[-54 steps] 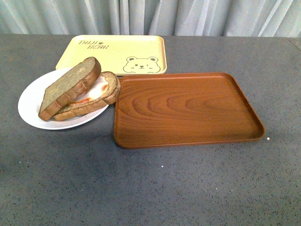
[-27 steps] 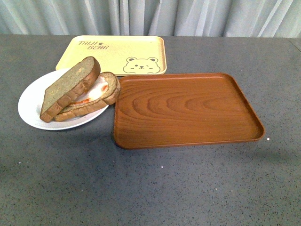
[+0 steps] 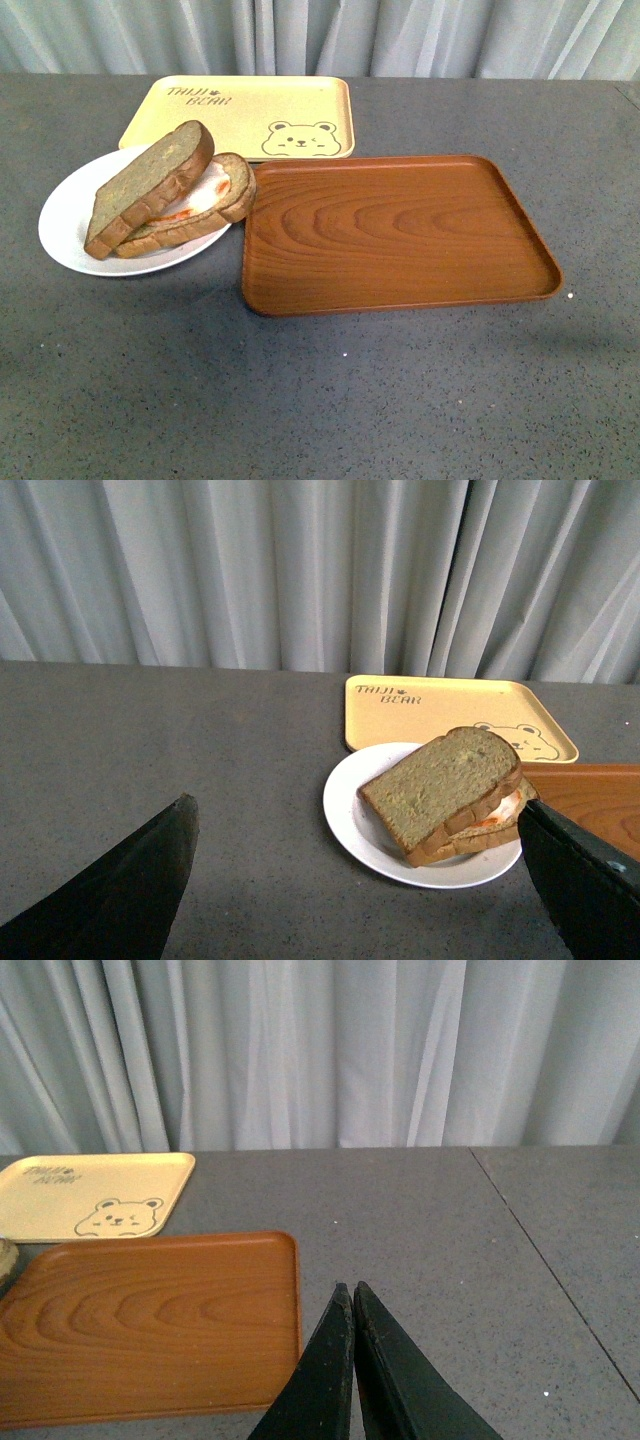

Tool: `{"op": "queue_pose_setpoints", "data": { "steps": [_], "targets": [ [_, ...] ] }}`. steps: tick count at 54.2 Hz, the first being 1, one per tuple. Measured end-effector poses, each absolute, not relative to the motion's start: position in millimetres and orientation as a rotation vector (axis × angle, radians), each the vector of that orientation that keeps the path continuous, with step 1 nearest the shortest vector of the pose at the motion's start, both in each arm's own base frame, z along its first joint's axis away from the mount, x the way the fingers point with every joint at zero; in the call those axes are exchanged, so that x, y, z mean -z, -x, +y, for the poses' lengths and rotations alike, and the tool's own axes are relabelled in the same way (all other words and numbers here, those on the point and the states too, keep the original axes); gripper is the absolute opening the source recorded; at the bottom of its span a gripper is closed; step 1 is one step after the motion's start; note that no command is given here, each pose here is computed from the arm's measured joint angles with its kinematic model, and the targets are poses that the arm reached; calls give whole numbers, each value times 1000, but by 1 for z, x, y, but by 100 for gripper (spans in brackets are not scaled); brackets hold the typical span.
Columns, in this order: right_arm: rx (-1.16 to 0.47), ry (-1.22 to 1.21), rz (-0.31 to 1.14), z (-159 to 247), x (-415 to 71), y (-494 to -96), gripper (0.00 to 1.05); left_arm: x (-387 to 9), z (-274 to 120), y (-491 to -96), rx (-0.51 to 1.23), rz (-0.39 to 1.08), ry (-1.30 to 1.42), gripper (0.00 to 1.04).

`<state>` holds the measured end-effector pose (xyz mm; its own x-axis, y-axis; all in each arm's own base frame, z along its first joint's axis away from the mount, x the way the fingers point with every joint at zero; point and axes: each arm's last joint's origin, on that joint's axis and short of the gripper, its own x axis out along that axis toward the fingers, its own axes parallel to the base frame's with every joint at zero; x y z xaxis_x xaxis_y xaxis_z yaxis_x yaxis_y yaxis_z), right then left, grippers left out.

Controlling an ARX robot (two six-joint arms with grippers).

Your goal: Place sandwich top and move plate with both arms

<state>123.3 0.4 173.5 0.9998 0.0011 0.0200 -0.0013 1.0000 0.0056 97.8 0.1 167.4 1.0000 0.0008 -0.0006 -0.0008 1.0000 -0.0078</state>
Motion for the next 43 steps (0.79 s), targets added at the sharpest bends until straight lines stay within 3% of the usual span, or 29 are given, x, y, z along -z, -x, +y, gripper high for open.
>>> {"op": "queue_pose_setpoints", "data": {
  "steps": [43],
  "targets": [
    [-3,-6,-10,0,-170,-98,2,-167,0,-98,-1,1,8,96]
  ]
}}
